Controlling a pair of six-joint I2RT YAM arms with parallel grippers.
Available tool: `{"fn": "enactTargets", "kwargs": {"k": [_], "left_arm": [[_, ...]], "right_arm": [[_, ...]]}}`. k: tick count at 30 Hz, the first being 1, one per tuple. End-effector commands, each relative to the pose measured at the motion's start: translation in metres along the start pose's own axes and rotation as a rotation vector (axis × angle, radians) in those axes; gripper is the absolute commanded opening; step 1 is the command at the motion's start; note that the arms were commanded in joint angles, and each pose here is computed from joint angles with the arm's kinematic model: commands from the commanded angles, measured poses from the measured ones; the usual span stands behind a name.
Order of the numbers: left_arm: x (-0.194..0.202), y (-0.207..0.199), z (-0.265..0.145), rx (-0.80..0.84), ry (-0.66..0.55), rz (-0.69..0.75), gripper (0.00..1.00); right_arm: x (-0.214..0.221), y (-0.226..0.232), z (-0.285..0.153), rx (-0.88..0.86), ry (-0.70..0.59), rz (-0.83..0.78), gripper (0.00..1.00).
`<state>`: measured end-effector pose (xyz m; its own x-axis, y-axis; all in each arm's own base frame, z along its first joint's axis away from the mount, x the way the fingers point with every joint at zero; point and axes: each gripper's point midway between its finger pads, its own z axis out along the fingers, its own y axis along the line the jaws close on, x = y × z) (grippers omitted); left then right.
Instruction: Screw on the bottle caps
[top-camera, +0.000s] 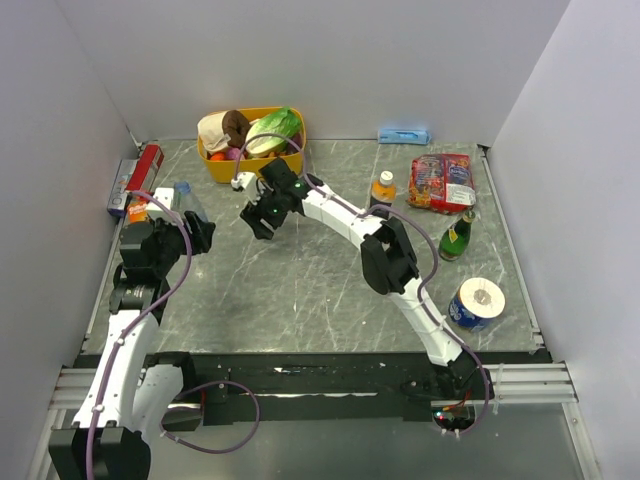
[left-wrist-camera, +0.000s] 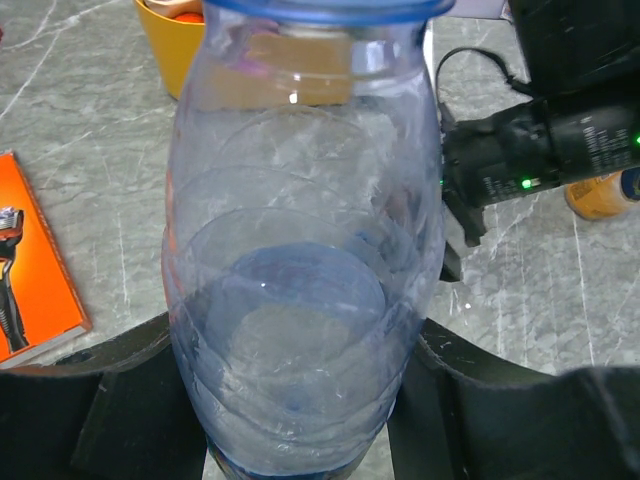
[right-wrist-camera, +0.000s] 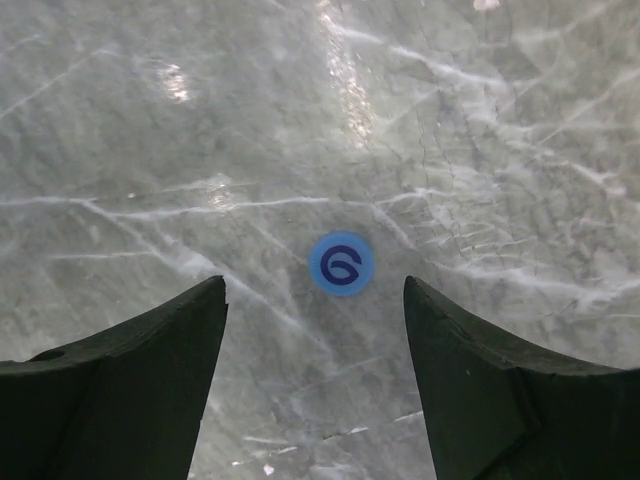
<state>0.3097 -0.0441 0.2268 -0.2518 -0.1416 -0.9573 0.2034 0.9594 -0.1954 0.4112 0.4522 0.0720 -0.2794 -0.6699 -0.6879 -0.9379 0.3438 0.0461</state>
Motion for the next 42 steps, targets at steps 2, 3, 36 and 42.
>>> {"fn": "enactTargets", "kwargs": {"k": [2,3,36,42], "left_arm": [[-0.016,-0.009,0.001,0.048,-0.044,-0.009,0.01],[-0.016,-0.009,0.002,0.050,-0.047,-0.008,0.01],[-0.021,-0.005,0.011,0.032,-0.063,-0.043,0.01],[-0.015,-0.006,0.013,0.045,-0.038,-0.037,0.01]], "right_arm": [[0.010,-0.014,0.008,0.071,0.037,0.091,0.75],[0.007,-0.015,0.008,0.080,0.032,0.091,0.75],[0.029,-0.004,0.035,0.179,0.131,0.076,0.59],[0.033,-0.003,0.030,0.157,0.138,0.070,0.56]]}}
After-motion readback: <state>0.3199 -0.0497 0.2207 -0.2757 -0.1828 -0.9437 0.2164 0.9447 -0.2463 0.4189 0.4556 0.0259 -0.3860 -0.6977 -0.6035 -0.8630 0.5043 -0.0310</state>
